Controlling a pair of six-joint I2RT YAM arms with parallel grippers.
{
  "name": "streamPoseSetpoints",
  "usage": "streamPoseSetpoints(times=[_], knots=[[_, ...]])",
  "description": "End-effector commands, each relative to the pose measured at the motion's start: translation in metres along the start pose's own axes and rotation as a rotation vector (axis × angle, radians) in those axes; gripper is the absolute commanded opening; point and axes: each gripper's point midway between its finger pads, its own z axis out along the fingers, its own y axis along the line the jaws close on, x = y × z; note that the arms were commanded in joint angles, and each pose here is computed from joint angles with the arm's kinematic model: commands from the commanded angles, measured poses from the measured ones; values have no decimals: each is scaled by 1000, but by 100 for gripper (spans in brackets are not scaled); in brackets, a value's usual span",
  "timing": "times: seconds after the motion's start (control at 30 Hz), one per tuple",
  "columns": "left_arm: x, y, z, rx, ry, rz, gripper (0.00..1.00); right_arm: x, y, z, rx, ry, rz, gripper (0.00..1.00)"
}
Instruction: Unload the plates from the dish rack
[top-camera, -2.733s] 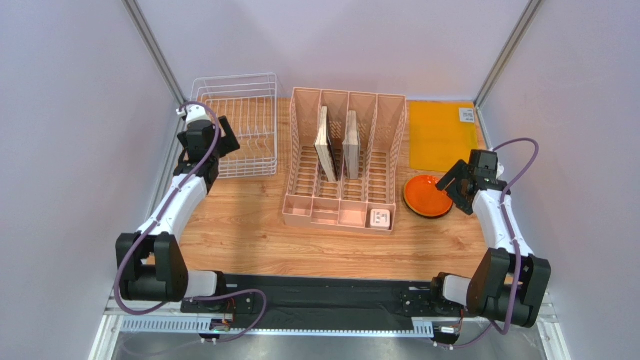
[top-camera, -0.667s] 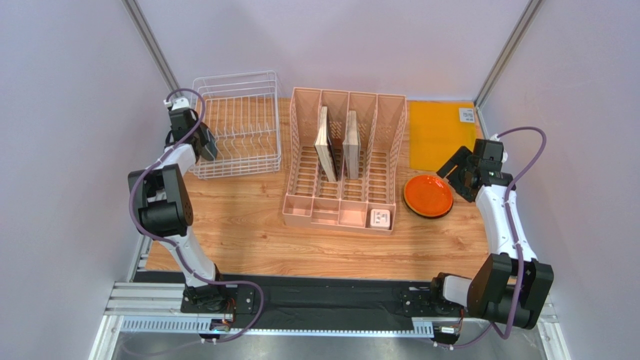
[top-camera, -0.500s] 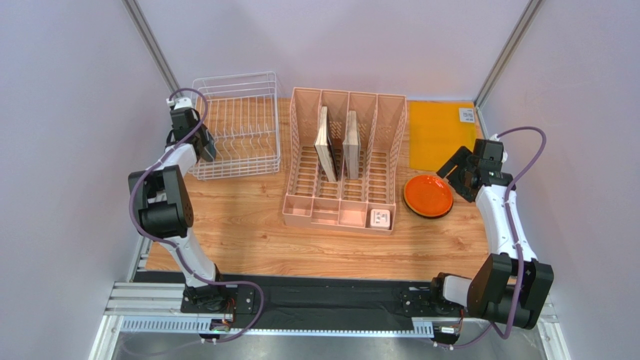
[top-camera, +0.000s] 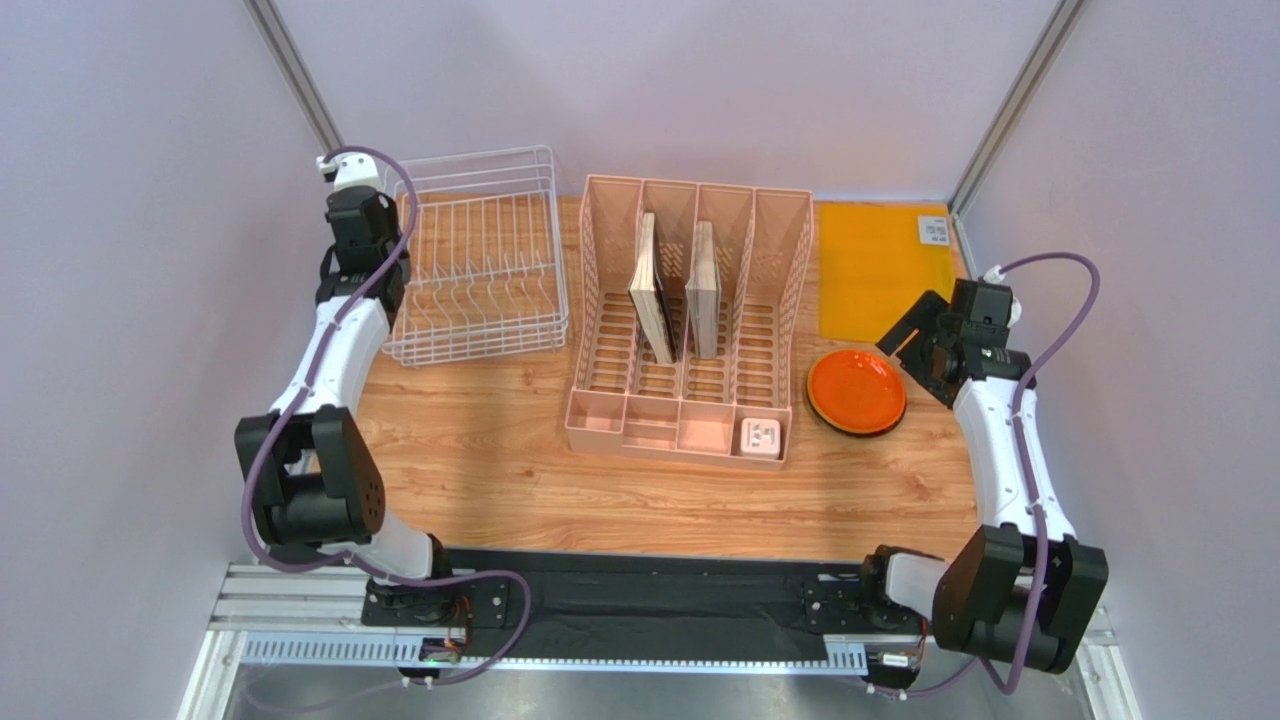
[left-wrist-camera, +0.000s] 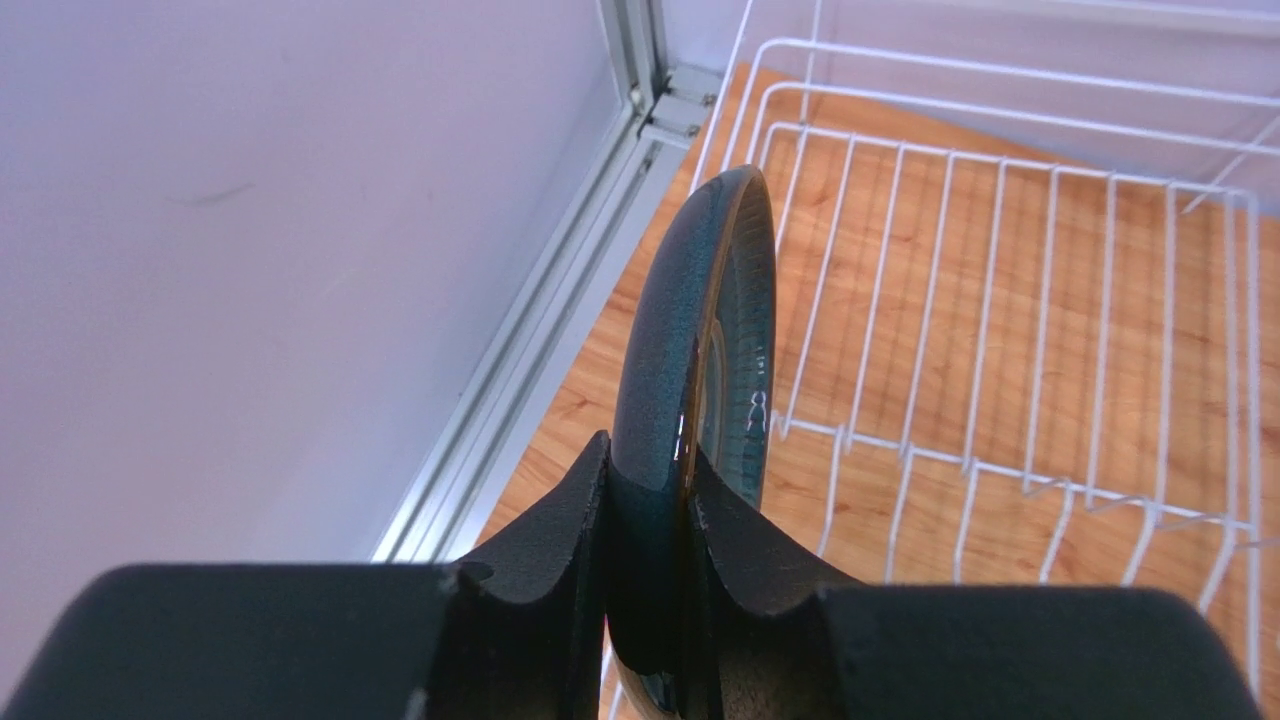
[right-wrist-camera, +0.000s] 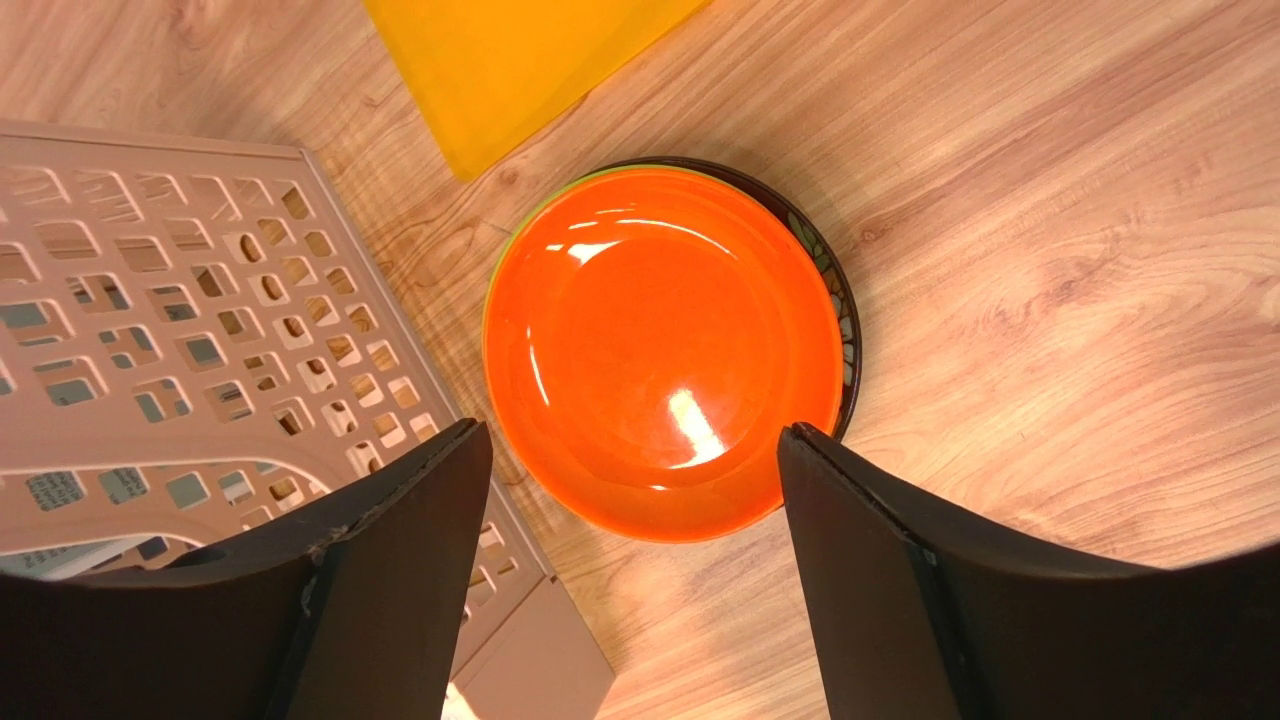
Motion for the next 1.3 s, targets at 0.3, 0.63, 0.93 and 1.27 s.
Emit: streamPoseSetpoints(times=[0.3, 0.63, 0.93, 1.27], knots=[[-73, -85, -125, 592, -70, -419, 0, -38, 63, -78, -311, -162, -87, 76], [-33, -163, -221, 994, 68, -546, 0, -10, 120, -148, -697, -115, -229, 77], [-5, -206, -278, 1157, 128, -529, 0, 28, 132, -161, -852, -15, -278, 82], [12, -244, -322, 1286, 185, -491, 0, 75, 162, -162, -964, 115, -317, 83]])
